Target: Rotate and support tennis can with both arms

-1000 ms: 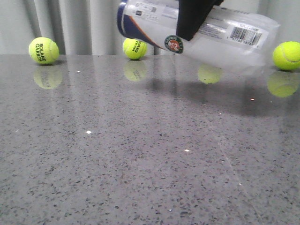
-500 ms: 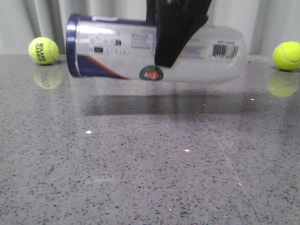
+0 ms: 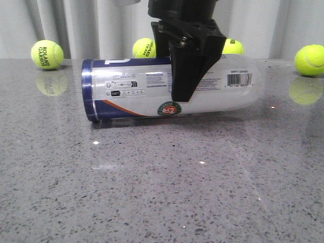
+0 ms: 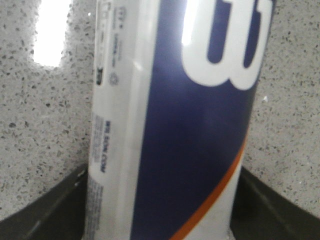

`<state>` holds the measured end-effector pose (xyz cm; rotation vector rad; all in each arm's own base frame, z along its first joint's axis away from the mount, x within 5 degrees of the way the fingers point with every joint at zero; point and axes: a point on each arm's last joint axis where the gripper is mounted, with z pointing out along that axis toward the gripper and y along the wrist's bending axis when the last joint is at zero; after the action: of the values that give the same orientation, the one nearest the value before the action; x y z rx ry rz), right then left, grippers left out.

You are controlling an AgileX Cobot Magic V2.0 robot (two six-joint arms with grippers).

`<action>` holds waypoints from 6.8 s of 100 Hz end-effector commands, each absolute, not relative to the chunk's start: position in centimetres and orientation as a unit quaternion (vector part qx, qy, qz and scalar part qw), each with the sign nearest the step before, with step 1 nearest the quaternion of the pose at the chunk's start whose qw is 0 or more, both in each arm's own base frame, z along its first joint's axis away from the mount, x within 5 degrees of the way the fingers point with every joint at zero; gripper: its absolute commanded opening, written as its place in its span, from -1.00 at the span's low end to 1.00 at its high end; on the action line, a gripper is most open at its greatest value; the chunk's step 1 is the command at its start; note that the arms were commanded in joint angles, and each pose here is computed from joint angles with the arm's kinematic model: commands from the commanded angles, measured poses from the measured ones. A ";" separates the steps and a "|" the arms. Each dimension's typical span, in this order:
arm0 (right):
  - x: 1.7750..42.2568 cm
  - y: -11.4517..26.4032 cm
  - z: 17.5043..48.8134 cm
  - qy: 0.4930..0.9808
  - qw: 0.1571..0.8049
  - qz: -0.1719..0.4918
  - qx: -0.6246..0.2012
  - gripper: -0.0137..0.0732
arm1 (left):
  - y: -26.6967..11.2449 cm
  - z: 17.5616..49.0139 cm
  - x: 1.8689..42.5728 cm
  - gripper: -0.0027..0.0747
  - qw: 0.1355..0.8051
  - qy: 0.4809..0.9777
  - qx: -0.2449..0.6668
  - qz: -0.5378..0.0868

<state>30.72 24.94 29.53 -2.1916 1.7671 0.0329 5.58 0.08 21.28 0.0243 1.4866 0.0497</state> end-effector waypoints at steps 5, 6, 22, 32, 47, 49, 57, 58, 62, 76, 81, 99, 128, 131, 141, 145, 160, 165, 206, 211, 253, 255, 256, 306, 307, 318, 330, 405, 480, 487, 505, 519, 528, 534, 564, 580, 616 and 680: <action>30.4 24.7 32.6 0.606 0.216 -0.005 -0.765 0.30 | 0.1 20.6 5.5 -0.98 0.756 0.654 0.006 0.022; 30.4 24.7 32.6 0.606 0.217 -0.005 -0.765 0.31 | 0.1 20.6 5.5 -0.98 0.756 0.654 0.006 0.022; 30.4 24.7 32.6 0.606 0.219 -0.005 -0.765 0.80 | 0.1 20.6 5.5 -0.98 0.756 0.654 0.006 0.022; 30.4 24.7 32.6 0.606 0.218 -0.005 -0.765 0.81 | 0.1 20.6 5.5 -0.98 0.756 0.654 0.006 0.022; 30.4 24.7 32.6 0.606 0.218 -0.005 -0.765 0.80 | 0.1 20.6 5.5 -0.98 0.756 0.654 0.006 0.022; 30.4 24.7 32.6 0.606 0.219 -0.005 -0.765 0.80 | 0.1 20.6 5.5 -0.98 0.756 0.654 0.006 0.022; 30.3 24.6 32.7 0.606 0.217 -0.005 -0.765 0.80 | 0.1 20.6 5.5 -0.98 0.756 0.654 0.006 0.022; 30.3 24.6 32.7 0.606 0.217 -0.005 -0.765 0.80 | 0.1 20.6 5.5 -0.98 0.756 0.654 0.006 0.022; 30.2 24.5 32.7 0.606 0.214 -0.004 -0.766 0.80 | 0.1 20.6 5.5 -0.98 0.756 0.654 0.006 0.022; 29.9 24.3 33.1 0.606 0.212 -0.003 -0.767 0.80 | 0.1 20.6 5.5 -0.98 0.756 0.654 0.006 0.022; 29.8 24.2 33.4 0.605 0.214 -0.006 -0.766 0.80 | 0.1 20.6 5.5 -0.98 0.756 0.654 0.006 0.022; 29.4 23.9 34.2 0.604 0.221 -0.008 -0.766 0.80 | 0.1 20.6 5.5 -0.98 0.756 0.654 0.006 0.022; 28.0 22.7 36.2 0.603 0.220 -0.013 -0.767 0.80 | 0.1 20.6 5.5 -0.98 0.756 0.654 0.006 0.022; 27.8 22.5 36.5 0.608 0.220 -0.012 -0.763 0.80 | 0.1 20.6 5.5 -0.98 0.756 0.654 0.006 0.022; 26.9 21.8 37.4 0.632 0.216 -0.005 -0.744 0.80 | 0.1 20.6 5.5 -0.98 0.756 0.654 0.006 0.022; 26.6 21.5 37.7 0.651 0.214 -0.001 -0.728 0.80 | 0.1 20.6 5.5 -0.98 0.756 0.654 0.006 0.022; 25.9 20.4 38.8 0.746 0.212 0.004 -0.631 0.80 | 0.1 20.6 5.5 -0.98 0.756 0.654 0.006 0.022; 25.9 19.9 39.2 0.778 0.217 -0.004 -0.589 0.80 | 0.1 20.6 5.5 -0.98 0.756 0.654 0.006 0.022; 26.9 15.3 41.2 0.920 0.257 -0.018 -0.294 -0.10 | 0.1 20.6 5.5 -0.98 0.756 0.654 0.006 0.022; 26.8 14.8 41.5 0.924 0.263 -0.015 -0.276 -0.38 | 0.1 20.6 5.5 -0.98 0.756 0.654 0.006 0.022; 24.8 12.4 44.0 0.923 0.324 0.011 -0.209 -0.84 | 0.1 20.6 5.5 -0.98 0.756 0.654 0.006 0.022; 24.7 12.3 43.9 0.921 0.328 0.012 -0.209 -0.84 | 0.1 20.6 5.5 -0.98 0.756 0.654 0.006 0.022; 24.5 12.2 44.1 0.919 0.335 0.014 -0.208 -0.84 | 0.1 20.6 5.5 -0.98 0.756 0.654 0.006 0.022; 16.3 8.0 40.2 0.842 0.495 0.077 -0.198 -0.84 | 0.1 20.6 5.5 -0.98 0.756 0.654 0.006 0.022; 16.0 7.9 40.2 0.839 0.502 0.079 -0.197 -0.84 | 0.1 20.6 5.5 -0.98 0.756 0.654 0.006 0.022; 14.4 7.1 38.2 0.828 0.516 0.086 -0.200 -0.84 | 0.1 20.6 5.5 -0.98 0.756 0.654 0.006 0.022; 12.1 5.9 36.8 0.806 0.550 0.098 -0.198 -0.84 | 0.1 20.6 5.5 -0.98 0.756 0.654 0.006 0.022; 3.5 1.1 32.6 0.714 0.666 0.132 -0.172 -0.84 | 0.1 22.0 5.3 -0.98 0.759 0.651 -0.015 -0.002; 3.5 1.1 32.6 0.714 0.666 0.132 -0.172 -0.84 | -0.6 33.1 12.1 -0.01 0.583 0.811 -0.005 -0.048; 3.5 1.1 32.6 0.714 0.666 0.132 -0.172 -0.84 | -0.7 33.0 13.0 0.40 0.572 0.818 -0.010 -0.055; 3.5 1.1 32.6 0.714 0.666 0.132 -0.172 -0.84 | -1.5 33.0 15.2 0.51 0.517 0.845 -0.046 -0.133; 3.5 1.1 32.6 0.714 0.666 0.132 -0.172 -0.84 | -3.1 33.3 17.1 0.44 0.466 0.857 -0.016 -0.219; 3.5 1.1 32.6 0.714 0.666 0.132 -0.172 -0.84 | -4.2 33.3 18.4 0.44 0.443 0.851 0.004 -0.281; 3.5 1.1 32.6 0.714 0.666 0.132 -0.172 -0.84 | -4.9 33.3 19.1 0.44 0.425 0.847 0.015 -0.319; 3.5 1.1 32.6 0.714 0.666 0.132 -0.172 -0.84 | -6.7 31.5 23.3 0.44 0.339 0.829 0.045 -0.443; 3.5 1.1 32.6 0.714 0.666 0.132 -0.172 -0.84 | -7.2 29.8 25.5 0.44 0.287 0.826 0.045 -0.483; 3.5 1.1 32.6 0.714 0.666 0.132 -0.172 -0.84 | -10.2 27.3 27.9 0.44 0.224 0.822 0.067 -0.519; 3.5 1.1 32.6 0.714 0.665 0.132 -0.172 -0.84 | -14.3 25.6 28.4 0.00 0.188 0.777 0.083 -0.595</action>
<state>3.46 1.13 31.26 -0.3989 1.6995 0.3029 28.57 -13.80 23.00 0.2035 2.3116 -1.5798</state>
